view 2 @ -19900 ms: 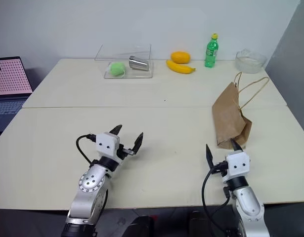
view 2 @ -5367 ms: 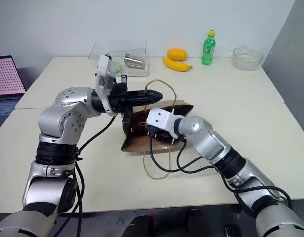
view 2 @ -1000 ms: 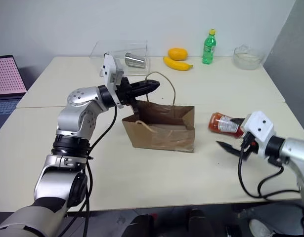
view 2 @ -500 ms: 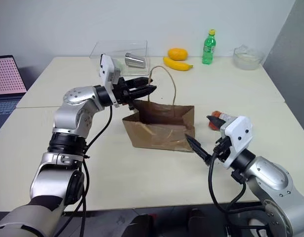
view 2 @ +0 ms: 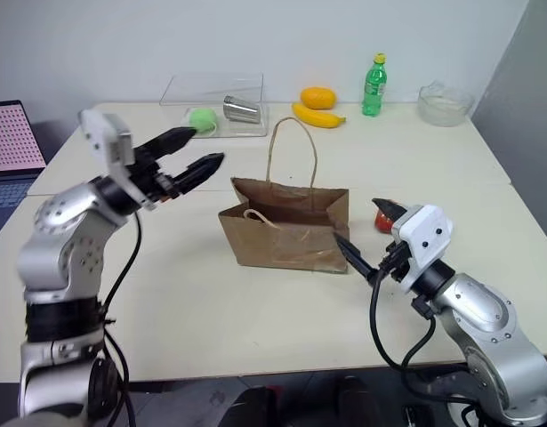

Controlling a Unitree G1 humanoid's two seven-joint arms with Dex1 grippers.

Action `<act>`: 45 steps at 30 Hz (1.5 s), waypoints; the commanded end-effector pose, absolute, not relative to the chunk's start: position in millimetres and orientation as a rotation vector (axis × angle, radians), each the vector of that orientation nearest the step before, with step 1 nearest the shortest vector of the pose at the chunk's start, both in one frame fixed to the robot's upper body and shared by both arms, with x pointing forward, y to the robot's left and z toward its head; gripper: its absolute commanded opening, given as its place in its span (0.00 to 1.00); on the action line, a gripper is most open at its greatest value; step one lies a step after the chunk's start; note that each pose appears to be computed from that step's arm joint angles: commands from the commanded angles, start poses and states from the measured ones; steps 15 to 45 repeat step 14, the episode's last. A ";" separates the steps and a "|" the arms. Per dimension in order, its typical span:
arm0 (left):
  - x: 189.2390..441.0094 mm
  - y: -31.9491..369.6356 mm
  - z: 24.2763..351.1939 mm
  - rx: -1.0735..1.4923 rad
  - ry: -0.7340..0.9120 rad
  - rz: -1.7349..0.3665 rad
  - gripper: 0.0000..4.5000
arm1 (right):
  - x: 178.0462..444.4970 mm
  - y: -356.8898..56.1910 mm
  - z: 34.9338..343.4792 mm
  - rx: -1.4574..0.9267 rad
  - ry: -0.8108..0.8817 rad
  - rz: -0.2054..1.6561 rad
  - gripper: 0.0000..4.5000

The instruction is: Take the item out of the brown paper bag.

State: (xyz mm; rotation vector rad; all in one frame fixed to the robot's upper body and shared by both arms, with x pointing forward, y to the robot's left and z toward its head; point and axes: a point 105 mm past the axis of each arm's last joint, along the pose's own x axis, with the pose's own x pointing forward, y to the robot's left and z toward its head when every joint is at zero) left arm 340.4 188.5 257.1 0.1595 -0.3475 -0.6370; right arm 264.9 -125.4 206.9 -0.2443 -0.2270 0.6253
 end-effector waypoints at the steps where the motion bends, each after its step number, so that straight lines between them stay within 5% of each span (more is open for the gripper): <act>1: 326.8 205.4 251.4 0.204 -0.442 -0.373 0.83 | 266.7 -135.5 211.0 -0.254 -0.320 0.548 1.00; 7: 320.5 234.9 171.6 0.308 -0.234 -0.023 0.83 | 270.6 -163.0 185.8 -0.200 -0.329 0.353 1.00; 12: 320.4 229.1 139.7 0.261 -0.206 -0.028 0.83 | 268.0 -186.4 159.2 -0.178 -0.314 0.178 1.00; 45: 323.7 227.5 136.1 0.239 -0.221 -0.018 0.83 | 266.4 -191.3 150.8 -0.168 -0.298 0.140 1.00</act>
